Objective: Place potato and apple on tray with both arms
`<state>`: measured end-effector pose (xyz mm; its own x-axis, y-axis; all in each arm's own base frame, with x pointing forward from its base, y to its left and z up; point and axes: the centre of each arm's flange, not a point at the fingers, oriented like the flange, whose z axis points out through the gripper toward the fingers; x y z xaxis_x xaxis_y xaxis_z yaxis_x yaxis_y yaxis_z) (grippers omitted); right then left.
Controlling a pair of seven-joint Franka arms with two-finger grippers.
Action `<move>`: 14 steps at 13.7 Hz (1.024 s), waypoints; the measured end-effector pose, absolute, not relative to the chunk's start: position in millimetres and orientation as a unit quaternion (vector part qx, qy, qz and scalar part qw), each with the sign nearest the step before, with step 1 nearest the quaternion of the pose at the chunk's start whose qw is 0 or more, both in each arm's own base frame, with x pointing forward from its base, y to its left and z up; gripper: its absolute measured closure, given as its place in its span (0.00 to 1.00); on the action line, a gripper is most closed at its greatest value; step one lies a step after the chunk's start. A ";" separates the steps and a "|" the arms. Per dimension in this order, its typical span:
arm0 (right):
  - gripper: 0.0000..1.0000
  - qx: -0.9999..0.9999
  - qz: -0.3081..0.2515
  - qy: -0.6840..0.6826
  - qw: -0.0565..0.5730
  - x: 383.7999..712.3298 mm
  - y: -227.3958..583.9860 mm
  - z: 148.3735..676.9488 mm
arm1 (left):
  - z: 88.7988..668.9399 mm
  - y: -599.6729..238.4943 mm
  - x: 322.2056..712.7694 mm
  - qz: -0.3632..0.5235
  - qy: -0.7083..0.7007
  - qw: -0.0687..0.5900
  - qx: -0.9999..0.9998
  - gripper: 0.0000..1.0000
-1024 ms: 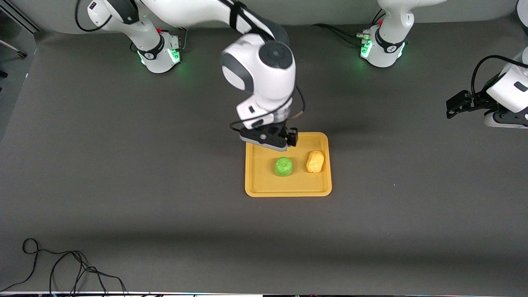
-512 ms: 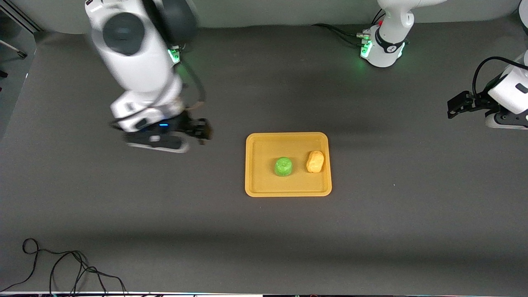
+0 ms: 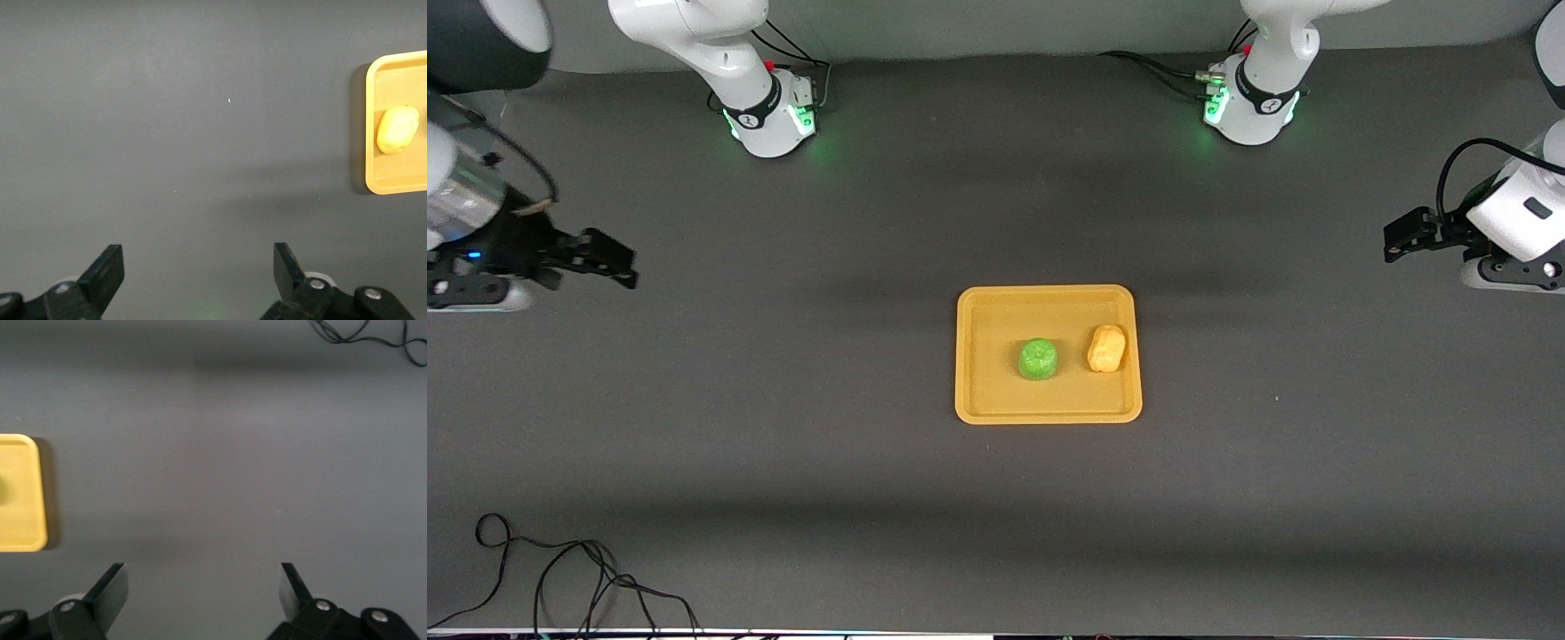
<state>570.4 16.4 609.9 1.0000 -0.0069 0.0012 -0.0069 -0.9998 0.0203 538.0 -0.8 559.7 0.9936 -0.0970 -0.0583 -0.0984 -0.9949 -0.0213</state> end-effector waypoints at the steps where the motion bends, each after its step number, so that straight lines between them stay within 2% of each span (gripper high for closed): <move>1: 0.00 1.000 -0.001 -0.004 0.010 570.5 -4.1 608.7 | 560.4 -0.8 538.5 0.026 0.049 0.012 -0.998 0.00; 4: 0.00 1.000 -0.004 -0.011 0.010 568.8 -28.8 609.2 | 562.2 -0.2 540.3 0.018 0.050 0.013 -0.999 0.00; 14: 0.00 1.000 -0.006 -0.007 0.009 566.7 -23.2 611.8 | 575.4 0.6 544.3 0.019 0.052 0.011 -0.998 0.00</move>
<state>566.7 -23.2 611.8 0.9999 -0.0132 -0.0112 -0.0130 -0.9997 0.0190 544.3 0.6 575.4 0.9939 -0.1034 -0.0387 -0.1043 -0.9944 -0.0197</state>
